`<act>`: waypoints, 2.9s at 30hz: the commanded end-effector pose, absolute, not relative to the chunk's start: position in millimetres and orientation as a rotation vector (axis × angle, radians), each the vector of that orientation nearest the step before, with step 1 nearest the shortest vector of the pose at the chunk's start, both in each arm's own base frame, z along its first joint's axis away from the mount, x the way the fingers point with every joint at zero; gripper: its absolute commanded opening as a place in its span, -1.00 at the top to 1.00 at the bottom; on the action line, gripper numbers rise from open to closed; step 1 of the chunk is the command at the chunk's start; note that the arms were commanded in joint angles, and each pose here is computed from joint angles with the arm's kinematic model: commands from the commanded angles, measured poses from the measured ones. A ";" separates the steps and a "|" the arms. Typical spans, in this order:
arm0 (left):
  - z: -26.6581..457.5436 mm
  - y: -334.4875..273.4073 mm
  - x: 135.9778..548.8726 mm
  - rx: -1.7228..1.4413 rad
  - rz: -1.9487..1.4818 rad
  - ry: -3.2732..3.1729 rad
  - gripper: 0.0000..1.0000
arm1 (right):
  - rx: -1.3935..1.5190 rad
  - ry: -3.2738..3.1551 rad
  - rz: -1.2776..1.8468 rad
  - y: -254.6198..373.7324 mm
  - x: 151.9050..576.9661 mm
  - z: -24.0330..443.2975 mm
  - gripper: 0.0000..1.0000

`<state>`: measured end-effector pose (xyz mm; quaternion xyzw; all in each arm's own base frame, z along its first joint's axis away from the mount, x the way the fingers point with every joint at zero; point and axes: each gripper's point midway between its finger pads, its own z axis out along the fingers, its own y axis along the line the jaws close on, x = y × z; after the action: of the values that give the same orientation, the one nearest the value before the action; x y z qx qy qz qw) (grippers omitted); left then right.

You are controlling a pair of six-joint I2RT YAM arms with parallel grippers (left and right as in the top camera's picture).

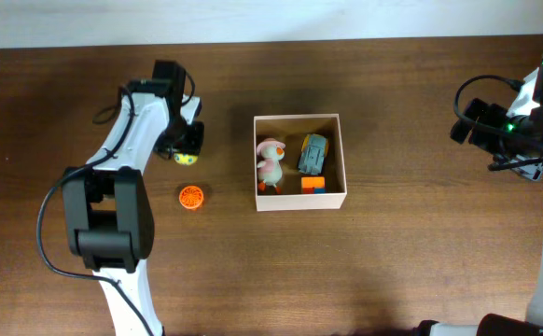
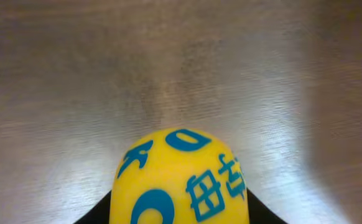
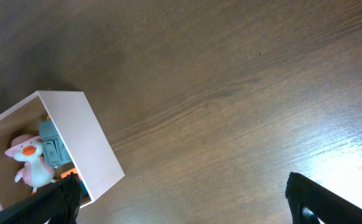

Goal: Pack container
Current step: 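Lower the left gripper onto the yellow lettered ball and grasp it, then carry the yellow ball right into the box and release, then move the left gripper to the orange spiky ball and grasp it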

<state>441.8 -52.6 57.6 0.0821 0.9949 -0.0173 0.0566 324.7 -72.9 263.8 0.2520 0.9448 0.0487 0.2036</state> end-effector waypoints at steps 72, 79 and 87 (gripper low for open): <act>52.5 -50.4 355.6 0.028 -0.006 3.308 -0.99 | 0.709 2.647 0.152 -72.1 325.3 259.7 -0.97; 16.6 -50.4 346.7 0.066 -0.018 3.304 -0.93 | 0.709 2.647 0.152 -72.1 325.3 259.7 -0.98; -2.5 -51.3 335.8 0.076 -0.016 3.316 -0.64 | 0.709 2.647 0.152 -72.1 325.3 259.7 -0.98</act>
<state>342.8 -50.9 4.9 0.0175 0.9969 -0.0004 -0.0772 324.7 -72.9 263.2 0.2521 0.9450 0.0487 0.2027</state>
